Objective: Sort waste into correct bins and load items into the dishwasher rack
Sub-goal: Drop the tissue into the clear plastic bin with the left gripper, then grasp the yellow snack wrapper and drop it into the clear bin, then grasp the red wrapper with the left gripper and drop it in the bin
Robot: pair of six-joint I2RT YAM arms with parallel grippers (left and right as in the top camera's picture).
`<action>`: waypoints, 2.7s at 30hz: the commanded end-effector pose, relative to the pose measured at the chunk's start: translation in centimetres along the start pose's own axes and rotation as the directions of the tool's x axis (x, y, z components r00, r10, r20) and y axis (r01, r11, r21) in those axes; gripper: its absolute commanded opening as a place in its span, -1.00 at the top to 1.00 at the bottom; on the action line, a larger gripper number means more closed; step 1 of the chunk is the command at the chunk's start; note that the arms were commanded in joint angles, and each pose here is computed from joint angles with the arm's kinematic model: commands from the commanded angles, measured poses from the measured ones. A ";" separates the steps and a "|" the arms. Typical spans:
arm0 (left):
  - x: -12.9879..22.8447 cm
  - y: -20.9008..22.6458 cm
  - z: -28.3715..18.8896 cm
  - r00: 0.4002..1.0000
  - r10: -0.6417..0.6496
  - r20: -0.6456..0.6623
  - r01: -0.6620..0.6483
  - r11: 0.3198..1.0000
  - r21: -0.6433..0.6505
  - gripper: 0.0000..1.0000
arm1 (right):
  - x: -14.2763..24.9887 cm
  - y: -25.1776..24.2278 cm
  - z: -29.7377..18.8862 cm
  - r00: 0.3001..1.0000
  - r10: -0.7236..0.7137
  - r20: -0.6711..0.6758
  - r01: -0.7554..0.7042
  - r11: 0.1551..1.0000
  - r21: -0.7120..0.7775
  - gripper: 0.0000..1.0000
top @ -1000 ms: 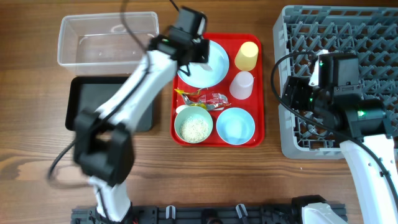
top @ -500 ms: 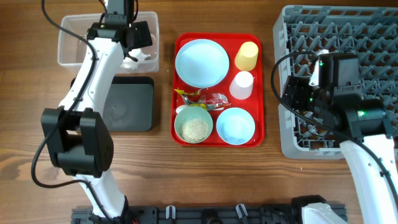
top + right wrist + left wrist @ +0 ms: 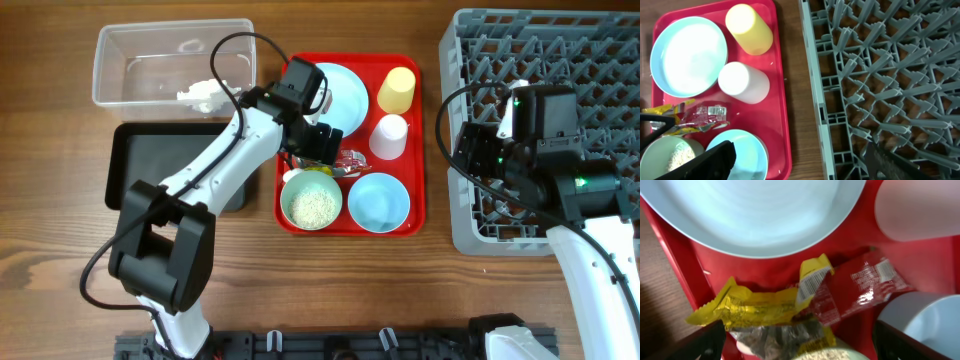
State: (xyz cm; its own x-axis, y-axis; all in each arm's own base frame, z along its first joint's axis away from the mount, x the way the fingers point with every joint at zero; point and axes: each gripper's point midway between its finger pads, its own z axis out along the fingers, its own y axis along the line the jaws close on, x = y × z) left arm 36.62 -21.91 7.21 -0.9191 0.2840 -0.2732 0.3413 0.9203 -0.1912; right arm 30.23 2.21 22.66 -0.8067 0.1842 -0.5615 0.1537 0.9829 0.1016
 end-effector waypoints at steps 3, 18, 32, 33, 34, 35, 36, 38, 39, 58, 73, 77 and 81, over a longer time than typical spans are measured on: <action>1.7 0.8 3.2 1.000 0.029 0.012 -0.029 1.000 -0.005 -0.86 | -0.2 0.2 -0.3 1.000 0.017 0.003 -0.017 1.000 -0.013 -0.71; -3.4 -0.7 -5.4 0.981 0.001 0.193 -0.004 1.000 0.019 0.92 | -0.2 0.2 -0.3 1.000 0.017 0.003 -0.017 1.000 -0.013 -0.70; -11.1 25.5 -10.3 0.738 -0.200 0.645 0.518 0.781 -0.350 -1.00 | -0.4 0.3 -0.3 1.000 0.025 0.009 -0.025 1.000 -0.019 -0.71; -11.0 25.5 -10.0 0.743 -0.202 0.639 0.516 0.781 -0.353 -1.00 | -0.4 0.3 -0.3 1.000 0.025 0.010 -0.025 1.000 -0.019 -0.70; -11.2 25.2 -10.3 0.739 -0.197 0.644 0.513 0.784 -0.349 -1.00 | -0.5 0.4 -0.3 1.000 0.025 0.013 -0.025 0.999 -0.020 -0.70; -11.7 24.1 -11.1 0.732 -0.183 0.656 0.501 0.798 -0.336 -1.00 | -0.6 0.4 -0.3 0.999 0.026 0.019 -0.025 0.999 -0.023 -0.70; -12.3 21.4 -11.7 0.739 -0.172 0.652 0.446 0.849 -0.282 -1.00 | -0.6 0.4 -0.3 0.999 0.026 0.020 -0.025 0.999 -0.023 -0.71; -12.6 14.9 -11.8 0.791 -0.131 0.598 0.264 0.954 -0.139 -1.00 | -0.6 0.4 -0.3 0.999 0.025 0.019 -0.025 0.999 -0.023 -0.71; -11.8 9.1 -11.4 0.840 -0.094 0.534 0.091 0.995 0.031 -1.00 | -0.6 0.4 -0.3 0.999 0.026 0.019 -0.025 0.999 -0.023 -0.71; 0.0 -3.8 6.6 0.984 0.178 -0.027 -0.173 0.975 0.143 -1.00 | -0.3 0.3 0.4 0.999 0.039 0.000 -0.039 0.999 -0.012 -0.70; -1.3 -4.1 7.3 0.995 0.101 0.014 -0.102 0.985 0.140 0.92 | 0.2 0.2 1.4 0.998 0.037 -0.046 -0.037 0.999 0.003 -0.71; -1.6 -4.6 3.2 0.998 0.059 0.037 -0.064 0.987 0.145 0.92 | 0.2 0.2 1.4 0.998 0.036 -0.046 -0.036 0.999 0.002 -0.70; -5.8 -0.9 -6.6 0.960 -0.027 0.279 0.012 0.998 0.055 0.92 | 0.1 0.3 1.4 0.998 0.038 -0.040 -0.038 0.999 0.000 -0.71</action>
State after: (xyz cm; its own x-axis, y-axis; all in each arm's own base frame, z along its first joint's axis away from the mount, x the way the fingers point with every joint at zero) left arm 37.34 -26.69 7.65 -0.8832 0.3133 -0.3489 0.4221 0.8554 -0.3003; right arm 30.77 2.28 21.47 -0.8240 0.2073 -0.5273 0.1786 0.9783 0.1055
